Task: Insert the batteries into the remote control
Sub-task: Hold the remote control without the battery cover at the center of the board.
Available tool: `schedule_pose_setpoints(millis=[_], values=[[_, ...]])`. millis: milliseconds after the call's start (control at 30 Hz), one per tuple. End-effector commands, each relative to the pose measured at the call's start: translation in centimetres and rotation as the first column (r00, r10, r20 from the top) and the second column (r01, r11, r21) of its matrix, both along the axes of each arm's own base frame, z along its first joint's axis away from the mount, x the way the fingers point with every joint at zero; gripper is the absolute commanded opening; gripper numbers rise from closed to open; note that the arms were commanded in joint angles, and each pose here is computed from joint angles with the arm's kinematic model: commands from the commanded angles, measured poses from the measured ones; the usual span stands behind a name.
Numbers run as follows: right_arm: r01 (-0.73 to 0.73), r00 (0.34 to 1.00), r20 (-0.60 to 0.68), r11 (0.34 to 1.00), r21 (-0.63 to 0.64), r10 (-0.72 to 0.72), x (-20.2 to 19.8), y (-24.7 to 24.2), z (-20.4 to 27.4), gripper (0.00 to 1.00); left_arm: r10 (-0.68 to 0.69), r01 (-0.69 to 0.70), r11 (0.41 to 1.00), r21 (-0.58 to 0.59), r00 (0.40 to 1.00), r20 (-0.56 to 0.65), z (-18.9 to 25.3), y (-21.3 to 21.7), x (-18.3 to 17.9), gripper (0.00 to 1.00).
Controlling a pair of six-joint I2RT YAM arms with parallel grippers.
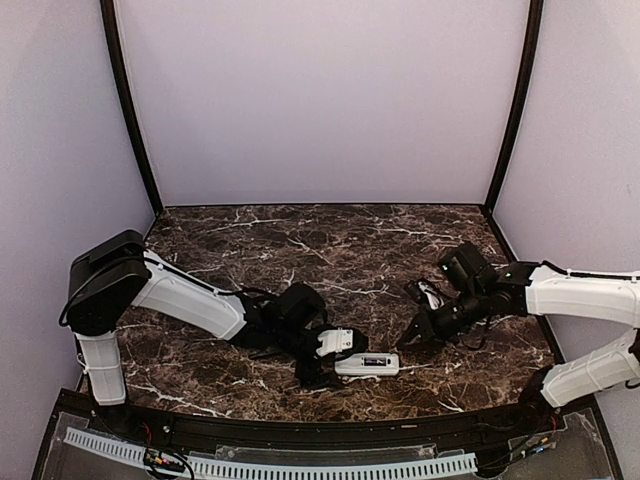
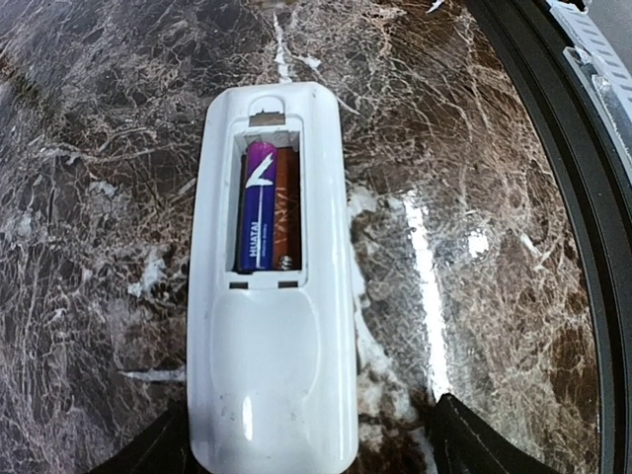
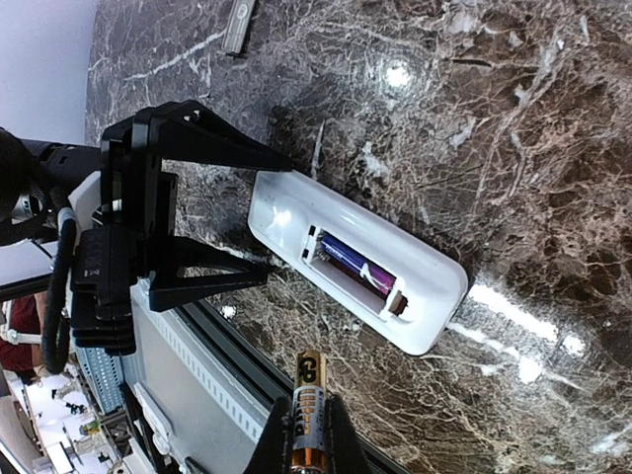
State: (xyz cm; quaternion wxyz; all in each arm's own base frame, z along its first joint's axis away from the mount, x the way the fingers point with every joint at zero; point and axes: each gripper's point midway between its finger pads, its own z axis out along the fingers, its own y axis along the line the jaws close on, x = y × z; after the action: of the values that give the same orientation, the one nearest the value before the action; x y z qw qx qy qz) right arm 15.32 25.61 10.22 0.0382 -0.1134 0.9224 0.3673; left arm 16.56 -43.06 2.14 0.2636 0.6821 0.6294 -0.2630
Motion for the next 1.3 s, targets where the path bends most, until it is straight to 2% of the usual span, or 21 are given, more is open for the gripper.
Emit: schedule_pose_setpoints(millis=[0,300,500,800,1267], values=[[-0.054,0.999,0.010,0.998,0.040,0.054,0.4,1.6,0.1,0.00,0.033,-0.031,0.999,0.036,0.999,-0.044,-1.0,0.4,-0.3,0.79],[-0.137,0.990,-0.035,0.987,0.079,0.140,0.6,3.0,-1.2,0.00,0.056,-0.053,0.998,0.042,0.996,-0.064,-1.4,0.6,-0.7,0.71],[-0.132,0.988,-0.066,0.987,0.088,0.138,-0.1,2.8,-1.5,0.00,0.087,-0.084,0.994,0.067,0.995,-0.048,-1.4,0.7,-0.5,0.66],[-0.081,0.995,-0.057,0.995,0.058,0.084,1.2,3.0,-3.1,0.00,0.094,-0.090,0.993,0.075,0.994,-0.049,-1.8,1.6,-1.0,0.64],[-0.120,0.987,-0.110,0.992,-0.027,0.116,1.8,3.2,-5.3,0.00,0.121,-0.116,0.991,0.072,0.990,-0.066,-2.7,2.4,-1.7,0.63]])
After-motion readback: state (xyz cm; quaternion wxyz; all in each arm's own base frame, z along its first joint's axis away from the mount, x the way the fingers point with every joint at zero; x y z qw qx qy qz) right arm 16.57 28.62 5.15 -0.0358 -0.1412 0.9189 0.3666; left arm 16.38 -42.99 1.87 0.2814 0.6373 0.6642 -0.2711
